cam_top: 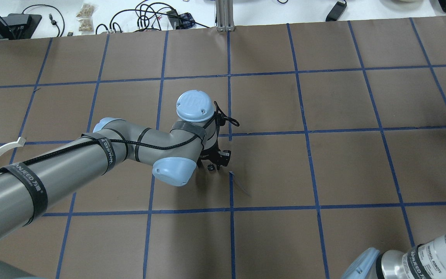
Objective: Place bearing gear from tray to pile
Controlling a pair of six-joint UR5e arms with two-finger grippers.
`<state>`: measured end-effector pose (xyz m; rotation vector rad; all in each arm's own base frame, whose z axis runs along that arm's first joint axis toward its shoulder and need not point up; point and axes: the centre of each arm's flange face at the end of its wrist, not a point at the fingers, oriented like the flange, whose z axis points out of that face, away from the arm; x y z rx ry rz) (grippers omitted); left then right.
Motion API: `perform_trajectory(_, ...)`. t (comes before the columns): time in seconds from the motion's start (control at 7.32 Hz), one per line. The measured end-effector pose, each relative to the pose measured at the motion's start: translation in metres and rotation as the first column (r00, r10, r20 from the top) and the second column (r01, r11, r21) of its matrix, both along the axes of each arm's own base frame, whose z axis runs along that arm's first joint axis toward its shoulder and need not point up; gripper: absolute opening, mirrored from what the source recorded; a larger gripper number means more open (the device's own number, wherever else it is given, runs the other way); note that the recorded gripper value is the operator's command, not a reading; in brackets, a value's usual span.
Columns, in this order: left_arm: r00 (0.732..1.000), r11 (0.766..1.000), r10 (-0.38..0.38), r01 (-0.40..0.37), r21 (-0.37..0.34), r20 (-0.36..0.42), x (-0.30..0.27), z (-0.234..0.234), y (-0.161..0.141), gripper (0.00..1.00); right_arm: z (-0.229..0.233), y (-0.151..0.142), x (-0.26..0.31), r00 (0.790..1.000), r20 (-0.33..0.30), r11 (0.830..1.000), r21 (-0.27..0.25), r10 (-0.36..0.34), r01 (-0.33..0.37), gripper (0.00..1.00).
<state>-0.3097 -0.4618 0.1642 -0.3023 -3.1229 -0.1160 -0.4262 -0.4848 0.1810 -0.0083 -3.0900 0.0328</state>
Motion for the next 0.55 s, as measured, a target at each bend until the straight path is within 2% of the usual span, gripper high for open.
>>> perform_trajectory(0.14,1.000,1.000,-0.001,0.001,-0.003,-0.001,0.000,0.003,0.001,0.00,0.002,-0.001,-0.001,1.000,-0.001,1.000,0.000,0.002,-0.002,0.30)
perform_trajectory(0.41,1.000,1.000,-0.005,0.005,-0.019,-0.007,0.002,0.012,-0.005,0.00,0.002,-0.002,-0.002,1.000,0.002,1.000,0.002,0.003,-0.003,0.26)
perform_trajectory(0.55,1.000,1.000,-0.004,0.003,-0.027,-0.009,0.006,0.020,-0.012,0.00,0.001,-0.002,-0.003,1.000,0.003,1.000,0.003,0.003,-0.003,0.18)
